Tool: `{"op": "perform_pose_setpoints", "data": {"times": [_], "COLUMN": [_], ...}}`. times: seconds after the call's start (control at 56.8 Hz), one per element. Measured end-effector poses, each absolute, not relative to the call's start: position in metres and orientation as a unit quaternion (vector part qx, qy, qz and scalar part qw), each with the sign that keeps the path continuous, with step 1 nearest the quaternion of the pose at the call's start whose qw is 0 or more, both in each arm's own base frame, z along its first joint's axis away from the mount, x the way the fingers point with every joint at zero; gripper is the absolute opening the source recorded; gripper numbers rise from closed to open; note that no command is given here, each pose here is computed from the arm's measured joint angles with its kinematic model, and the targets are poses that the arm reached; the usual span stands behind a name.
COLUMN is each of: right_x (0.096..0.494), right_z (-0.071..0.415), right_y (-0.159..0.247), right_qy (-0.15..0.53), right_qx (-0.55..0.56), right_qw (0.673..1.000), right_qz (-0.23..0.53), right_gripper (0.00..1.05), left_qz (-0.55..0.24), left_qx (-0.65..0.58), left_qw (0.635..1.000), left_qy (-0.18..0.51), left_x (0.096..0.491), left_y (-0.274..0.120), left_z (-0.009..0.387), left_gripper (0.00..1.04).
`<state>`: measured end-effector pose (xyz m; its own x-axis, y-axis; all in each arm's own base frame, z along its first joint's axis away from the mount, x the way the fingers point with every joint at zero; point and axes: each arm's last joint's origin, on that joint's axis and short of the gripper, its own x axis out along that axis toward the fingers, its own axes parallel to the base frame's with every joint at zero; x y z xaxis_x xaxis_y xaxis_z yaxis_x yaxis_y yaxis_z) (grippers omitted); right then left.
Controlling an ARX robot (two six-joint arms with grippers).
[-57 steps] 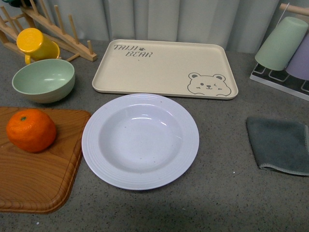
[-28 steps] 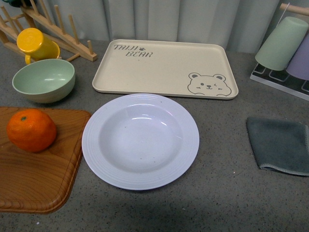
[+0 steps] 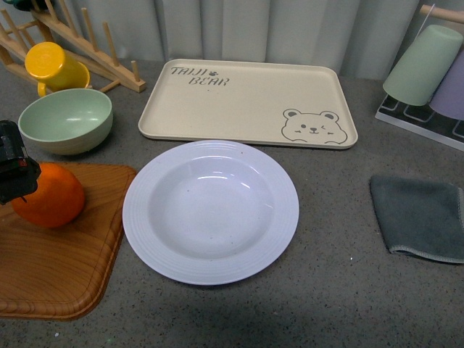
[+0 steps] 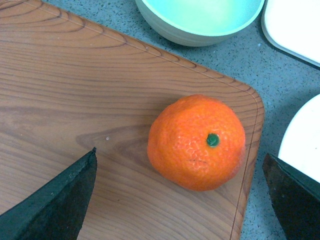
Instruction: Place orange and plate with both arms
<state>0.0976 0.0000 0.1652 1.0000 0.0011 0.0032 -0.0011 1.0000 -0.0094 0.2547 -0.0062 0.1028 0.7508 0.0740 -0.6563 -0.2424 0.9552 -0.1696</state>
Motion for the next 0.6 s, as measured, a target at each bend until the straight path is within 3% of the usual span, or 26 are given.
{"op": "perform_pose_setpoints", "data": {"times": [0.598], "right_x": [0.098], "right_z": [0.165], "right_y": [0.0], "right_qy": [-0.002], "right_qx": [-0.005], "right_qw": [1.0], "right_qz": [0.001], "right_gripper": [0.95], "left_qz": [0.066], "left_qx": [-0.119], "left_qw": [0.922], "left_qy": [0.361], "left_x": [0.278], "left_y": [-0.01], "left_z": [0.073], "left_gripper": [0.98]}}
